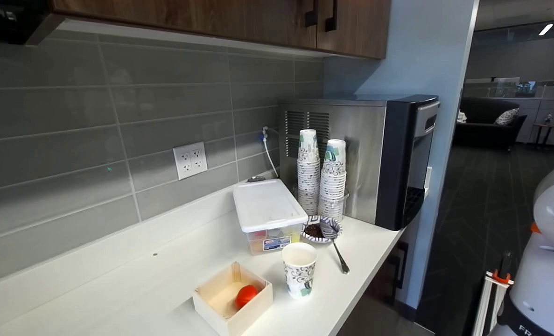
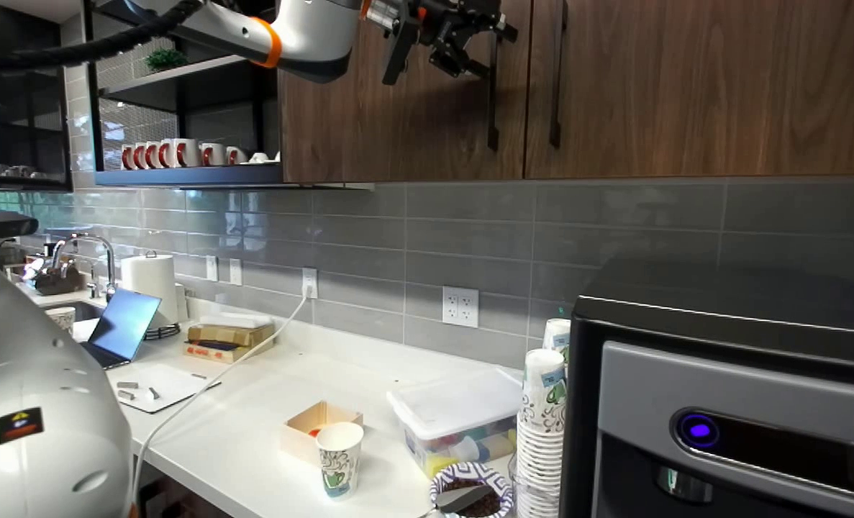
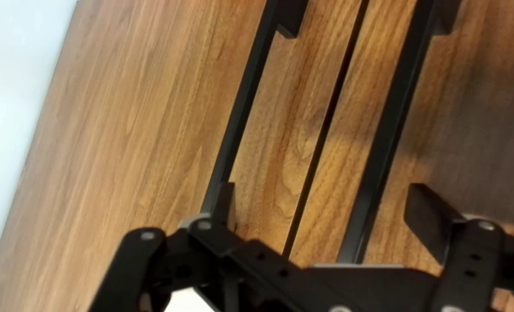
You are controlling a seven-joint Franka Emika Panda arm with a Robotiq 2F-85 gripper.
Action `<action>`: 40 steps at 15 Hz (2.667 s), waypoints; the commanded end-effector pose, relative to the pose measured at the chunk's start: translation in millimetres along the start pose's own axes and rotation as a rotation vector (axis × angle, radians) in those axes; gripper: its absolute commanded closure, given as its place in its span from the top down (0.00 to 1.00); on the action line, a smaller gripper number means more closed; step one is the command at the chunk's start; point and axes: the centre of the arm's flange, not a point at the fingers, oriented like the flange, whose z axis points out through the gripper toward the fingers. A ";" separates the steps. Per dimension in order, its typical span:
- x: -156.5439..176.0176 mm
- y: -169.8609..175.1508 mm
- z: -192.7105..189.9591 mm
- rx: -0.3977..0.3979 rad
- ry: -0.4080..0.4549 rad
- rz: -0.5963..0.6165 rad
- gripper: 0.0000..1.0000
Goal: Open the left cabinet door
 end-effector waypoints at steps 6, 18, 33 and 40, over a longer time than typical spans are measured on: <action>-3.7 21.5 6.0 -0.036 0.016 0.055 1.00; 20.6 12.0 28.1 -0.039 0.024 0.074 1.00; 1.5 57.9 -1.7 -0.215 -0.137 0.187 1.00; -9.0 61.9 -44.3 -0.251 -0.198 0.201 1.00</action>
